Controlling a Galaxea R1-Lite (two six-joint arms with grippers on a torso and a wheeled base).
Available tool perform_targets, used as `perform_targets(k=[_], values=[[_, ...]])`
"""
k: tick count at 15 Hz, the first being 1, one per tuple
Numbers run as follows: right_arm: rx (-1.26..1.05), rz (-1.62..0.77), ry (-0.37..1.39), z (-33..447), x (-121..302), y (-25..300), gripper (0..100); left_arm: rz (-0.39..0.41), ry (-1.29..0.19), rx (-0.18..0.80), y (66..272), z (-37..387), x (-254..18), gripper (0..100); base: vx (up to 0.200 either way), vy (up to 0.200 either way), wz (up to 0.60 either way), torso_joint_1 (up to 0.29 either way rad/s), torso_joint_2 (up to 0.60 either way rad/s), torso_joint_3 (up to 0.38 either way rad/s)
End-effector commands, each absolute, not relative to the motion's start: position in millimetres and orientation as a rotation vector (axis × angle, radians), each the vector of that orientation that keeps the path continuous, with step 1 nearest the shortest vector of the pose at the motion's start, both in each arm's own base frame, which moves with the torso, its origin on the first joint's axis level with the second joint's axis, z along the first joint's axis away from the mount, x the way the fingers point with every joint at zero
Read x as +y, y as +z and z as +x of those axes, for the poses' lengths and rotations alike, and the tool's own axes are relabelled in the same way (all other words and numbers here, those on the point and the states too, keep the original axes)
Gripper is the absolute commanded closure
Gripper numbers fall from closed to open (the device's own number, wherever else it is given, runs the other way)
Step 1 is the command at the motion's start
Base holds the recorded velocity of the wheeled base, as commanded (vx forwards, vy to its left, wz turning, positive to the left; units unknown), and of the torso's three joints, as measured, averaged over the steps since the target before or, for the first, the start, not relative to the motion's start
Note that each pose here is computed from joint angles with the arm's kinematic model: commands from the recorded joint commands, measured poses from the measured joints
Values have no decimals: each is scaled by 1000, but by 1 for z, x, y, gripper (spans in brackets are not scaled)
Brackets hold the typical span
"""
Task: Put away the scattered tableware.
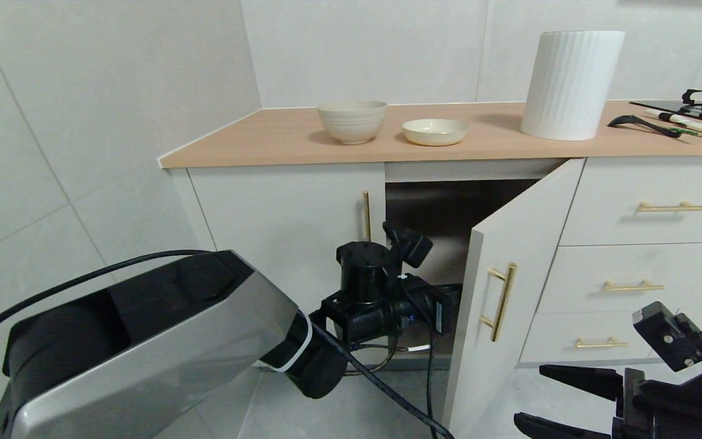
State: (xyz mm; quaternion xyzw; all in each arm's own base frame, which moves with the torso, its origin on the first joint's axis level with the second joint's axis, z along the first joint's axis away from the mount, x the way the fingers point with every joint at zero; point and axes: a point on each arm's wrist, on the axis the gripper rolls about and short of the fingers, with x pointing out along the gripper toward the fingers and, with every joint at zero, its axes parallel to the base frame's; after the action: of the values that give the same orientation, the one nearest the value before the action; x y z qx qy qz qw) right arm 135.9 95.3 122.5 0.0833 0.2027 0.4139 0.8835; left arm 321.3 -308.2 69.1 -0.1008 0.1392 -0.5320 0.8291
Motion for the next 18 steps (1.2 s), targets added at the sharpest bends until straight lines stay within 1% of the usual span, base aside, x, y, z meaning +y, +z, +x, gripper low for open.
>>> perform_targets(k=[1,2,3,4,6,8,10,11,12,13,14,15,16,17,18], values=[[417,173,868,135,95,123,0,-239,-1229,306,85,287,-324,100,0,0,0,0,0,0],[389,180,894,131,93,128,0,-318,-1366,380,104,255,-327,100,0,0,0,0,0,0],[345,191,968,123,90,137,0,-383,-1524,451,119,231,-319,100,0,0,0,0,0,0],[319,199,1066,114,88,143,0,-412,-1652,473,130,223,-311,100,0,0,0,0,0,0],[307,199,1093,111,87,144,0,-425,-1613,444,130,239,-302,100,0,0,0,0,0,0],[323,199,1089,113,88,142,0,-420,-1515,434,123,258,-277,100,0,0,0,0,0,0],[339,196,1080,116,90,140,0,-372,-1404,373,120,272,-256,100,0,0,0,0,0,0],[352,192,1041,124,94,139,0,-329,-1271,305,119,284,-243,100,0,0,0,0,0,0],[351,184,967,132,97,139,0,-275,-1117,235,125,293,-227,100,0,0,0,0,0,0],[336,167,890,142,102,141,0,-222,-979,207,133,296,-207,100,0,0,0,0,0,0],[319,157,831,148,104,144,0,-183,-889,182,145,294,-188,100,0,0,0,0,0,0],[302,158,809,151,105,147,0,-163,-847,161,153,292,-177,100,0,0,0,0,0,0],[292,157,798,153,107,155,0,-132,-783,144,172,276,-147,100,0,0,0,0,0,0],[286,157,792,155,107,161,0,-124,-761,153,181,264,-134,100,0,0,0,0,0,0],[284,150,771,160,109,168,0,-120,-728,182,193,246,-116,100,0,0,0,0,0,0]])
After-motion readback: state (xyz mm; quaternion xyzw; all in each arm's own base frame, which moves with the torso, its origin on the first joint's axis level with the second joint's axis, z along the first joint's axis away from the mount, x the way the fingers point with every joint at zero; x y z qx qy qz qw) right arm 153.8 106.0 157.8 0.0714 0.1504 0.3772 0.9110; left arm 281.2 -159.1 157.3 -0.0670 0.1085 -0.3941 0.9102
